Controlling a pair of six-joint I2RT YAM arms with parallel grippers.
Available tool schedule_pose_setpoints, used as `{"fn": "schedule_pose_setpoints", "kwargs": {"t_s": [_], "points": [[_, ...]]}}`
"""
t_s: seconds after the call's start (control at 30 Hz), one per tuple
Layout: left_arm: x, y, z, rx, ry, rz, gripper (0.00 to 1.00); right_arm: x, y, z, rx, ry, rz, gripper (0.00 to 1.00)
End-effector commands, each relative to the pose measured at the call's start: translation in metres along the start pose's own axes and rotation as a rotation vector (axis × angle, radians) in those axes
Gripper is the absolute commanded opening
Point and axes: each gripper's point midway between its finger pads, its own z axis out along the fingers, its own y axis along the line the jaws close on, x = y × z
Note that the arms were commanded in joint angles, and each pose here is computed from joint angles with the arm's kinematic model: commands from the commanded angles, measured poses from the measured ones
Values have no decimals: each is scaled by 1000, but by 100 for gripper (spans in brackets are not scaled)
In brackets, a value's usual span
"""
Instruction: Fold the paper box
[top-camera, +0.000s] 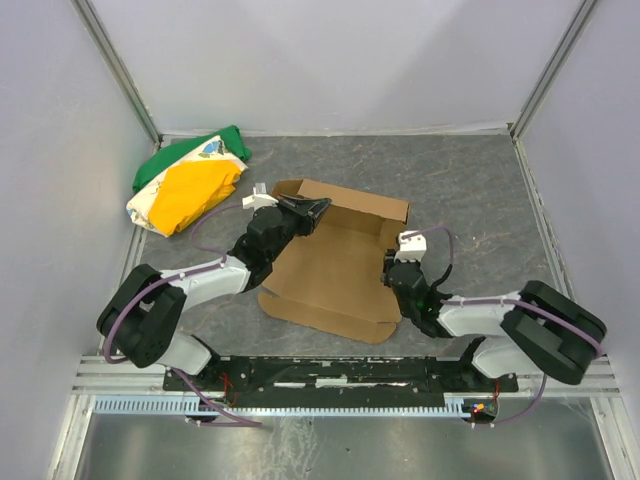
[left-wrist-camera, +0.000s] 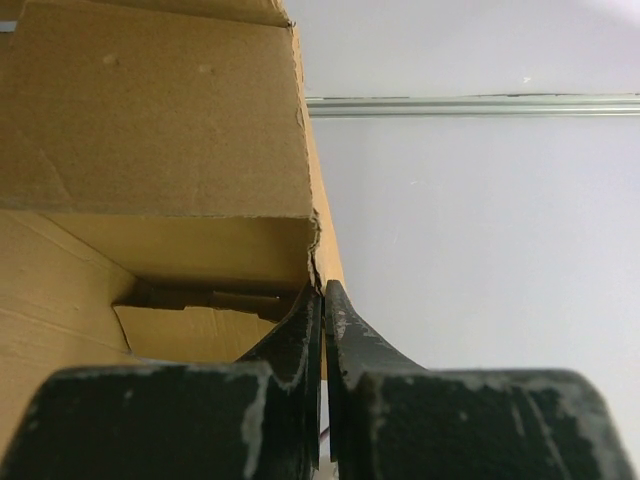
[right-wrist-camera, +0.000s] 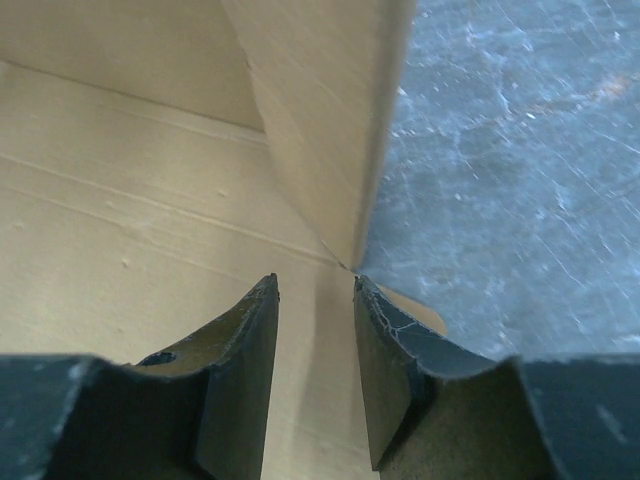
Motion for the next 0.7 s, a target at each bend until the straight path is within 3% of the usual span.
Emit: {"fn": "schedule_pose_setpoints", "kwargs": {"t_s": [0.0,0.27,0.3,0.33,0.37,0.4,0.67], "points": [[-4,-20,-1,47,-22,-43,3,-48,23,18,-2,-151,111,43],[2,-18,0,20,10,-36,3,-52,27,39,21,-152,113,40],[2,-18,1,17,14,-32,3,-51,23,41,38,-153,115,36],[4,-19,1,14,20,-28,3,-51,20,43,57,-156,119,26],[4,-18,1,10,23,-24,3,-52,14,44,88,-163,129,9],[4,-19,1,11,25,-22,3,-52,7,44,130,-172,144,2],[4,-19,-2,-7,29,-30,3,-61,-18,44,313,-220,193,1]]}}
